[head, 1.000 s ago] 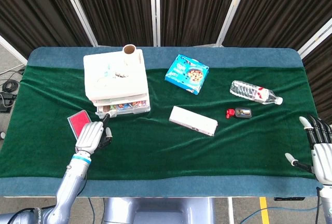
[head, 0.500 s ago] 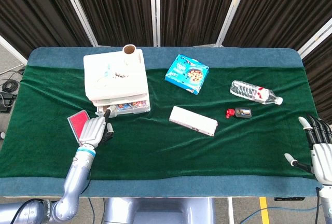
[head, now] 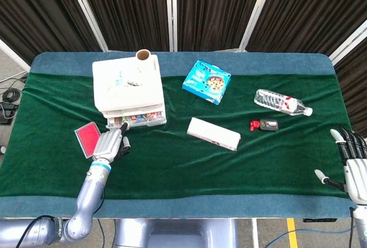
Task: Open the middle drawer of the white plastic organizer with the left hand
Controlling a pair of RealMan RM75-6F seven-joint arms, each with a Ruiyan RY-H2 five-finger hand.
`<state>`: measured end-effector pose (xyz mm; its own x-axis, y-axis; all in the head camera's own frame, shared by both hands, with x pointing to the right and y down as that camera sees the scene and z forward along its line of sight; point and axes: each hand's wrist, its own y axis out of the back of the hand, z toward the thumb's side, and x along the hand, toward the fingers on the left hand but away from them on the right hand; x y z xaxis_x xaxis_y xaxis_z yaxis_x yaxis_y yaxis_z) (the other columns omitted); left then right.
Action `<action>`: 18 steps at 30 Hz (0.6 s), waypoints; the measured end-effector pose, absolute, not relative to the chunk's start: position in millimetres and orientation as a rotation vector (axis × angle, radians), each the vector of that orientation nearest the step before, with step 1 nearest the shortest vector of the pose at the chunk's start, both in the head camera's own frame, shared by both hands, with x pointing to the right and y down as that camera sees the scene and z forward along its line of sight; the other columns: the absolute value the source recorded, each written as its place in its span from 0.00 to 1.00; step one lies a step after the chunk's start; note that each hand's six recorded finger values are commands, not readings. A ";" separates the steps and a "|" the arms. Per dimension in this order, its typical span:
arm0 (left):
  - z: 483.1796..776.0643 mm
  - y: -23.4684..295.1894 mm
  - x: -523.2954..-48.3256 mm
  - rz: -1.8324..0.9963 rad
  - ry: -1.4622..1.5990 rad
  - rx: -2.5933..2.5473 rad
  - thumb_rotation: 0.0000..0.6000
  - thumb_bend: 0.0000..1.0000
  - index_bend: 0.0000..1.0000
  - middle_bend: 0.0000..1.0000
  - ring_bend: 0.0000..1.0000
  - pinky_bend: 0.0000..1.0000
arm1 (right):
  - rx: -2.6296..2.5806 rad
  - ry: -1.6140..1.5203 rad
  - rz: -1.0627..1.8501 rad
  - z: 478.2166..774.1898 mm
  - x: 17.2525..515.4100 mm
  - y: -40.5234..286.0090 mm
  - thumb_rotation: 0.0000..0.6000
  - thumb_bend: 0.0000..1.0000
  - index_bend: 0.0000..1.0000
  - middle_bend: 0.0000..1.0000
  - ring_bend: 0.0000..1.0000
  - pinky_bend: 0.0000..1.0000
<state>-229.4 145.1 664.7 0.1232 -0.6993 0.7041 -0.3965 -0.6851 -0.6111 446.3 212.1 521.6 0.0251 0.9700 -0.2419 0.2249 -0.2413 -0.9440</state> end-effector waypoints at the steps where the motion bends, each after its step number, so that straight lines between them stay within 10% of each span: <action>1: 664.0 145.0 -229.0 -1.579 1.074 -2.131 1.00 1.00 0.23 0.83 0.69 0.69 | -1.563 -1.253 1.276 521.8 446.5 212.0 1.00 0.03 0.03 0.00 0.00 0.00; 18: 655.9 153.7 -229.0 -1.534 1.082 -2.202 1.00 1.00 0.27 0.83 0.69 0.69 | -1.558 -1.254 1.272 520.2 445.9 212.2 1.00 0.03 0.03 0.00 0.00 0.00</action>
